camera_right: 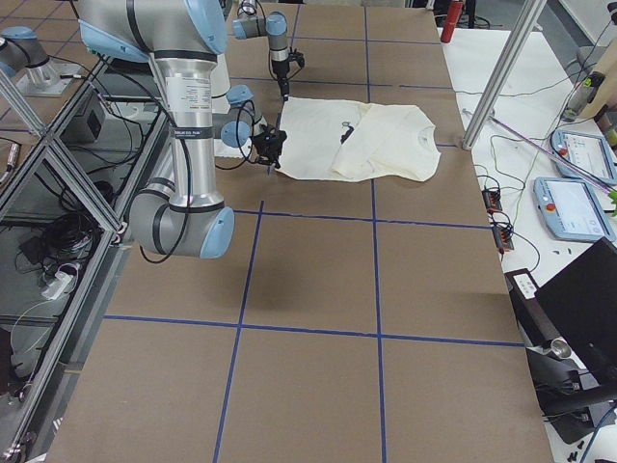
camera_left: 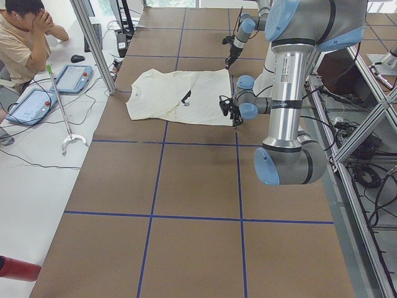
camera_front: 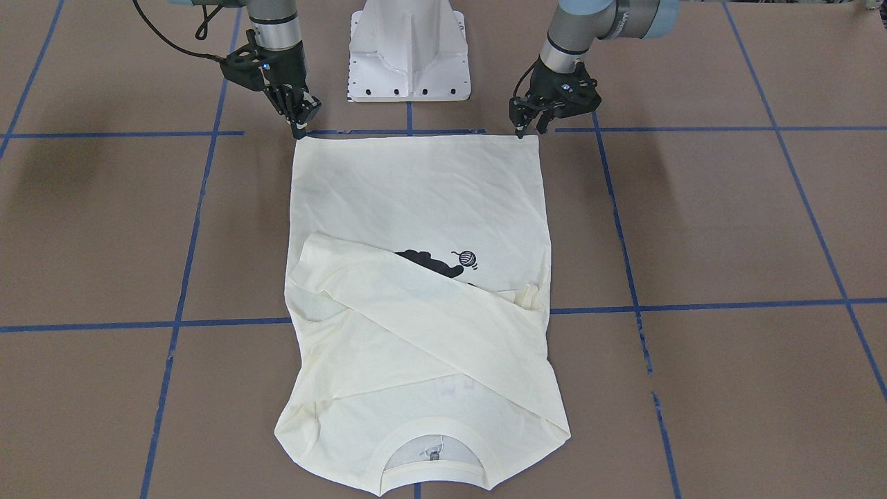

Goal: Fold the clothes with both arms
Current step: 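Grasp the hem corners with both grippers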

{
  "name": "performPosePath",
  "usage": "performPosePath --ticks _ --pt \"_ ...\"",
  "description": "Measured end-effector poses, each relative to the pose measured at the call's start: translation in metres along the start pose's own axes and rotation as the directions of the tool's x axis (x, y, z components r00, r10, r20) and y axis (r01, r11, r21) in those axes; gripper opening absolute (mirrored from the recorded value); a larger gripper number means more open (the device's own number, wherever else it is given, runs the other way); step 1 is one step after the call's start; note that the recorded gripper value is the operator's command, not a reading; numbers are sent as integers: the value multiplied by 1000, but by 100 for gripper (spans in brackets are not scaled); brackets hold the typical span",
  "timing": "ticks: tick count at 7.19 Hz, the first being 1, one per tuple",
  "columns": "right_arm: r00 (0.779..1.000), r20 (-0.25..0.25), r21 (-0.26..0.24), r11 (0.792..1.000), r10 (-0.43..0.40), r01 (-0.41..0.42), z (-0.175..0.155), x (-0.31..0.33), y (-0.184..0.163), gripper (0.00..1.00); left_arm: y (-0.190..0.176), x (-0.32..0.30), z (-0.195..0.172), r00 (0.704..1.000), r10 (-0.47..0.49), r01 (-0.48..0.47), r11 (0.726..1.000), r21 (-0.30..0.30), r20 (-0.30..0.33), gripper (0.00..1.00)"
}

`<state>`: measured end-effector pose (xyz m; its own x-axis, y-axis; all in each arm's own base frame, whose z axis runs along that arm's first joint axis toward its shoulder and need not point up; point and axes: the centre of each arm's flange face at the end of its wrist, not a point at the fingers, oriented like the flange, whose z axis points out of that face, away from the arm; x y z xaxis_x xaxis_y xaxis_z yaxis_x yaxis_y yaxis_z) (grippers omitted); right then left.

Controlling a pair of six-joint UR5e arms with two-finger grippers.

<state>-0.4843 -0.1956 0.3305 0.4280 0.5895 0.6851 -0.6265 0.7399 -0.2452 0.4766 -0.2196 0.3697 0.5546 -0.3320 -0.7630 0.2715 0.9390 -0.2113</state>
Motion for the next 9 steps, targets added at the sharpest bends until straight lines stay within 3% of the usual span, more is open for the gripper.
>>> performPosePath --ticks 2,3,5,6,9 --pt "1000 -1 2 1000 0 0 1 1 0 0 -1 -2 2 1000 1 -1 1000 3 5 48" --pt "1000 -2 3 1000 -1 1 1 1 -1 0 -1 -3 3 1000 2 -2 1000 4 8 30" --pt "1000 -4 5 1000 -1 1 1 2 -1 0 -1 -5 5 1000 2 -2 1000 4 14 5" --pt "1000 -4 5 1000 -1 1 1 2 -2 0 -2 -6 7 1000 1 -1 1000 5 19 0" --pt "1000 -4 7 1000 1 -1 1 3 -4 0 2 1 2 1000 4 -4 1000 -15 5 0"
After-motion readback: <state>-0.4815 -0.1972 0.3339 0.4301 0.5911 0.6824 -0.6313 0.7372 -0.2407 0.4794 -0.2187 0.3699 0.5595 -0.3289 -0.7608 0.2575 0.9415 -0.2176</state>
